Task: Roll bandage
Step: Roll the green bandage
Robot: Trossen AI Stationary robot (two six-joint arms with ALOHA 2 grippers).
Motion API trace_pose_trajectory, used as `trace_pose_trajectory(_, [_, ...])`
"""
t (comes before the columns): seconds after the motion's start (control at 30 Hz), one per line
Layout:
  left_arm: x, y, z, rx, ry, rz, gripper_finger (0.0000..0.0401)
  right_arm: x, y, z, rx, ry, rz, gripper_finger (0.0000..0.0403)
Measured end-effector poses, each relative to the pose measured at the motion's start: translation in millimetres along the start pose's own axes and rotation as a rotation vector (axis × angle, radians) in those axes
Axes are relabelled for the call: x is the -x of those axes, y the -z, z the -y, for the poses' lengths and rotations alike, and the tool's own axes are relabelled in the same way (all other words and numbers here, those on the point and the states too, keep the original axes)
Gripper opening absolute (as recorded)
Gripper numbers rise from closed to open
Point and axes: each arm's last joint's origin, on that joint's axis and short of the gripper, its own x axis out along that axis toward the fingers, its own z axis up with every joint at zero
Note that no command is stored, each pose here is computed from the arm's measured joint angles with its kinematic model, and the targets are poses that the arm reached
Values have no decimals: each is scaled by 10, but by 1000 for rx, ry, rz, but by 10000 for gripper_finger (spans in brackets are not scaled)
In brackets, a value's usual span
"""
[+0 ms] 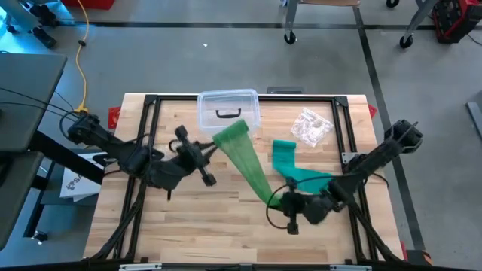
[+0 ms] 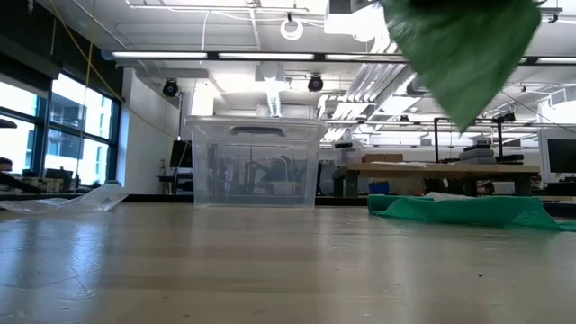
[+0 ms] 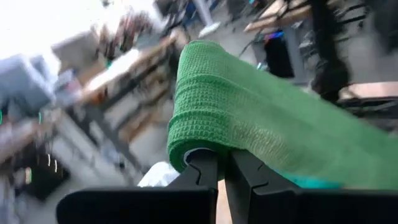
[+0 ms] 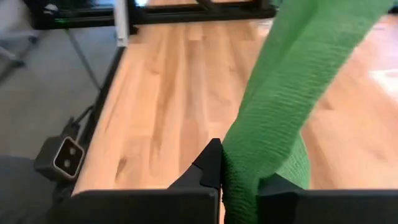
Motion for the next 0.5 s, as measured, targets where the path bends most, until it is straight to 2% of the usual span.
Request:
trace_pose_trajectory(0.07, [50, -67, 166, -54, 24, 54, 0, -102, 138, 140, -32, -29, 54, 0])
trace_pose_trajectory(0.17, [141, -132, 426, -126, 57, 128, 0, -167, 289, 345, -75, -14, 128, 0])
trace_pose_trajectory(0.33, [323, -122, 800, -213, 92, 197, 0, -197, 350, 559, -131, 1, 209, 0])
trace_pose_trajectory(0.4, [374, -66, 897, -262, 49, 168, 0, -197, 289, 541, -134, -67, 234, 0])
trace_pose_trajectory(0.5, [406, 24, 974, -349, -57, 96, 0, -164, 90, 386, -112, -262, 292, 0])
